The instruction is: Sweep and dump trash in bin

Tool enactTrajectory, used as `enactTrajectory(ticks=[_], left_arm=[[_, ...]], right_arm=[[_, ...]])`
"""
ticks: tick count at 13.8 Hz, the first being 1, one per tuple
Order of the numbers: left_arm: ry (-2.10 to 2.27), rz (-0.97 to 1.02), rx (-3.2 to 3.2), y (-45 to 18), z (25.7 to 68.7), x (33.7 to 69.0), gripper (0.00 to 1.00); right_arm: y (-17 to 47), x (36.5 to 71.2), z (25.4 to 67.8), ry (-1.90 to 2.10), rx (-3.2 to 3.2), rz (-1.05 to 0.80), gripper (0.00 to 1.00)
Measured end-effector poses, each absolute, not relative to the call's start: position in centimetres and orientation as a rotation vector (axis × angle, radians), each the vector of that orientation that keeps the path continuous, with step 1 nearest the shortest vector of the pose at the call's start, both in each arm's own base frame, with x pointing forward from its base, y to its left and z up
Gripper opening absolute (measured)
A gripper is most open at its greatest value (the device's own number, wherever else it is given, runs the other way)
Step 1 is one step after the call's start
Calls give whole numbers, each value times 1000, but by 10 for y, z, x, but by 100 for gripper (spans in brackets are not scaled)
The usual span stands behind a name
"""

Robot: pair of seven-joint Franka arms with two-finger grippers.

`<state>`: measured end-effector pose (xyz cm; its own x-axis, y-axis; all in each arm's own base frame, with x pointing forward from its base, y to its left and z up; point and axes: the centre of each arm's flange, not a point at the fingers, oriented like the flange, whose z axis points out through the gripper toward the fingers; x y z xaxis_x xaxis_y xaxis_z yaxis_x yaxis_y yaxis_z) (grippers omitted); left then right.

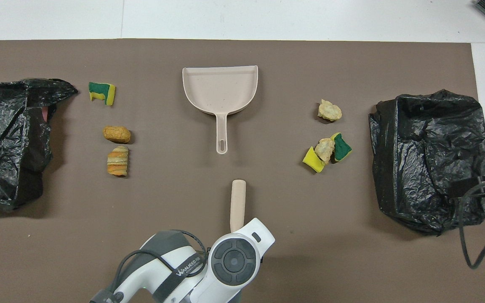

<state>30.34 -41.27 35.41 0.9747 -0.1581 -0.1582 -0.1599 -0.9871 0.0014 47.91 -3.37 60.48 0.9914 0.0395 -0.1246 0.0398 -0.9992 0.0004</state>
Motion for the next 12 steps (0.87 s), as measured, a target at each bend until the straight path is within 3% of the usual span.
enactTrajectory(ticks=[5, 9, 12], left_arm=[[399, 276, -3077, -334, 401, 376, 27], [503, 208, -3115, -230, 438, 447, 27], [683, 122, -3044, -170, 445, 488, 27]], right_arm=[[-1, 486, 613, 85, 3120, -110, 100], [87, 508, 603, 24, 3129, -24, 100], [157, 544, 576, -54, 3141, -55, 100]])
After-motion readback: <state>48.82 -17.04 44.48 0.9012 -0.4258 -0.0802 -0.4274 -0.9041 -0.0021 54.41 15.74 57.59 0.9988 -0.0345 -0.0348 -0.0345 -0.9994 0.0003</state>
